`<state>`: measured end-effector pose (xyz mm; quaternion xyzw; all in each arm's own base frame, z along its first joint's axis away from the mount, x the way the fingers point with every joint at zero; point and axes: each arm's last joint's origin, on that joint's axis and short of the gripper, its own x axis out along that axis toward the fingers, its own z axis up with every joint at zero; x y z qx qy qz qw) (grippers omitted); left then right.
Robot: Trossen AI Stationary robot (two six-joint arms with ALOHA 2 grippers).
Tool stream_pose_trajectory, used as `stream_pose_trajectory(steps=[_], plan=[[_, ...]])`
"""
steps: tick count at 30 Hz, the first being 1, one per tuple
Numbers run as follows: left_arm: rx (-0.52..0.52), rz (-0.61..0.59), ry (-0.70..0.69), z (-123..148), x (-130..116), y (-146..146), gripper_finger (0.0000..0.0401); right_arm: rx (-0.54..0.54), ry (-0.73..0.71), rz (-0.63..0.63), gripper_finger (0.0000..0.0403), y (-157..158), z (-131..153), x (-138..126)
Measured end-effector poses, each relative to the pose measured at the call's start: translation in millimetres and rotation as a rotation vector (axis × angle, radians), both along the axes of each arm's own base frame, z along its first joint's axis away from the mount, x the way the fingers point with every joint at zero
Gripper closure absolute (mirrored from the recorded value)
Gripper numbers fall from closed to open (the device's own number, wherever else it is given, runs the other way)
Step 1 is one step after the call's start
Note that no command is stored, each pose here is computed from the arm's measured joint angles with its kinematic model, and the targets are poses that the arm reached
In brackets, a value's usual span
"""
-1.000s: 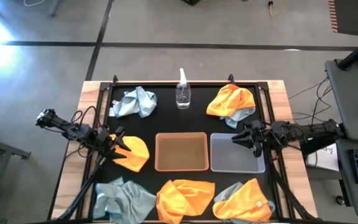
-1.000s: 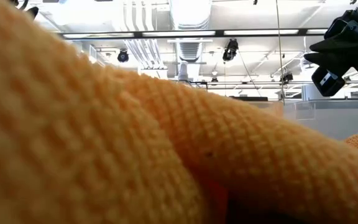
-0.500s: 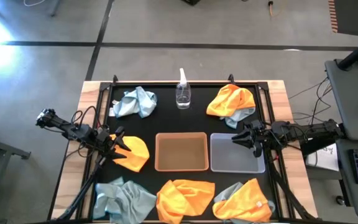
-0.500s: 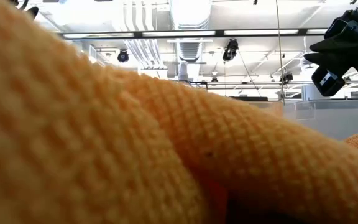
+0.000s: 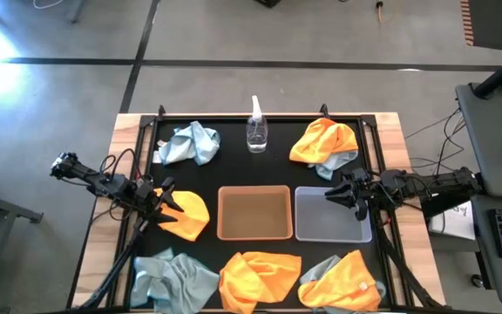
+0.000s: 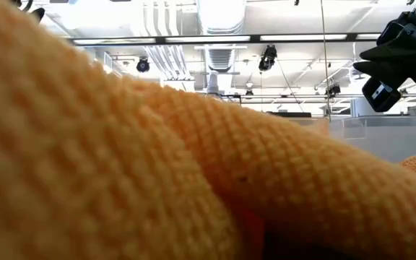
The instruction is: Sort microfiber towel by color & place in baskets
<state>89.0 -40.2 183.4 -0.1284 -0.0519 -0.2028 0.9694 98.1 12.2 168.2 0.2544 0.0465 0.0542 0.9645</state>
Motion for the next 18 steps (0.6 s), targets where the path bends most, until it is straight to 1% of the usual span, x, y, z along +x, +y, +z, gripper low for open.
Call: stream_pose_trajectory(steps=[18], plan=[[0.0, 0.0, 0.0, -0.1, 0.0, 0.0, 0.0269, -0.007, -0.006, -0.008, 0.033, -0.3, 0.4, 0.1]])
